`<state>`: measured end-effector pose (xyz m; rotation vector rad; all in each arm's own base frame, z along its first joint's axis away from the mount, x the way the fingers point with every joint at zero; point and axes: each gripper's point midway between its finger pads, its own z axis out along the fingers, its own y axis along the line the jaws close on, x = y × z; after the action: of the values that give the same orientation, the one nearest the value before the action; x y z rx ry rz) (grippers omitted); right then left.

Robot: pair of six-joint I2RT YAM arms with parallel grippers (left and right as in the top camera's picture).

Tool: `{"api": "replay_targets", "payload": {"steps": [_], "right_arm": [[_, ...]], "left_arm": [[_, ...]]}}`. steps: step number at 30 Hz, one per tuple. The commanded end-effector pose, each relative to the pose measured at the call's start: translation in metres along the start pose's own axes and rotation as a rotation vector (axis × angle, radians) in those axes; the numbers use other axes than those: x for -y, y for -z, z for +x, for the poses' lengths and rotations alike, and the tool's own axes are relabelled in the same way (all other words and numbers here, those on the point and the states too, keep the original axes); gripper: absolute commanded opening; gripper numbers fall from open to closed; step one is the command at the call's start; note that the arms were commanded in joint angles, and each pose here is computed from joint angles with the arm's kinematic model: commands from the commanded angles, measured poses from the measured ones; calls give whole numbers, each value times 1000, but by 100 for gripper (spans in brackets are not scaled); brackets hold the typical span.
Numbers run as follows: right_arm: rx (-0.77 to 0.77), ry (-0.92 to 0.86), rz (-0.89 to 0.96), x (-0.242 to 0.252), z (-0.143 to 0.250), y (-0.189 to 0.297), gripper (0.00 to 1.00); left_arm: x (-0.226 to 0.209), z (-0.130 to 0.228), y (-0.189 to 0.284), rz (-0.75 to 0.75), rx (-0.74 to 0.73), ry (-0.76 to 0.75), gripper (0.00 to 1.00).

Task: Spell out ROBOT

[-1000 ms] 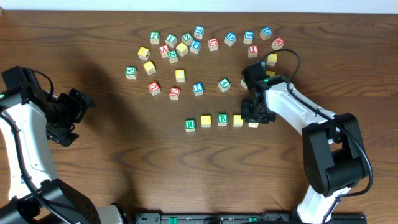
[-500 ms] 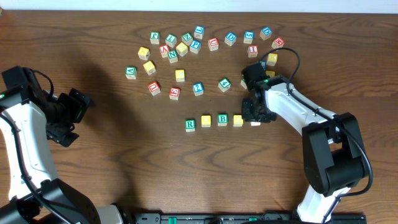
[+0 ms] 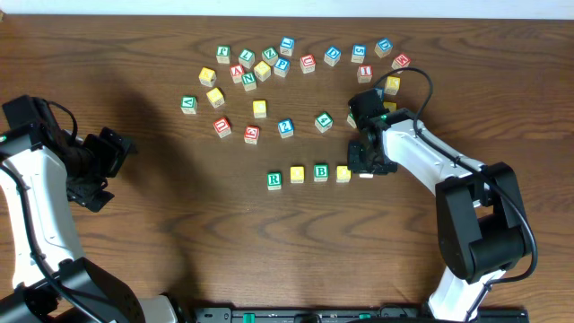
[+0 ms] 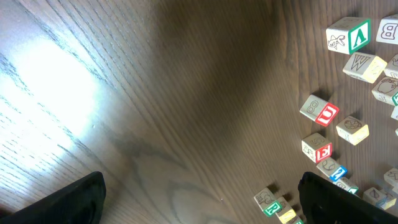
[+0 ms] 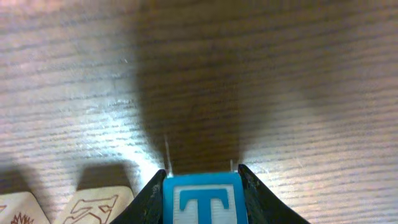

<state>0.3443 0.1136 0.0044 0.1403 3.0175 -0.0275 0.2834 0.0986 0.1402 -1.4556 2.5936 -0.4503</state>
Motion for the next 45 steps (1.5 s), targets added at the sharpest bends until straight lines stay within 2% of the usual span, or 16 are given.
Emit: {"api": "replay_targets", "payload": {"steps": [1,17,27,39,45], "right_arm": [[13,-7,29,4,-1,-1,31],[16,-7,36,5,-3,1,25],[128,-18,64,6,-32,10,21],[231,-32,49,2,-54,24,22],[112,-16,-8,-5,-27,25,25]], "left_arm": [[-4,2,-1,-12,-6,-5,98],[-4,2,-1,-12,-6,-5,97],[-4,2,-1,-12,-6,-5,98],[-3,1,-1,-9,0,-7,98],[-3,1,-1,-9,0,-7,98]]}}
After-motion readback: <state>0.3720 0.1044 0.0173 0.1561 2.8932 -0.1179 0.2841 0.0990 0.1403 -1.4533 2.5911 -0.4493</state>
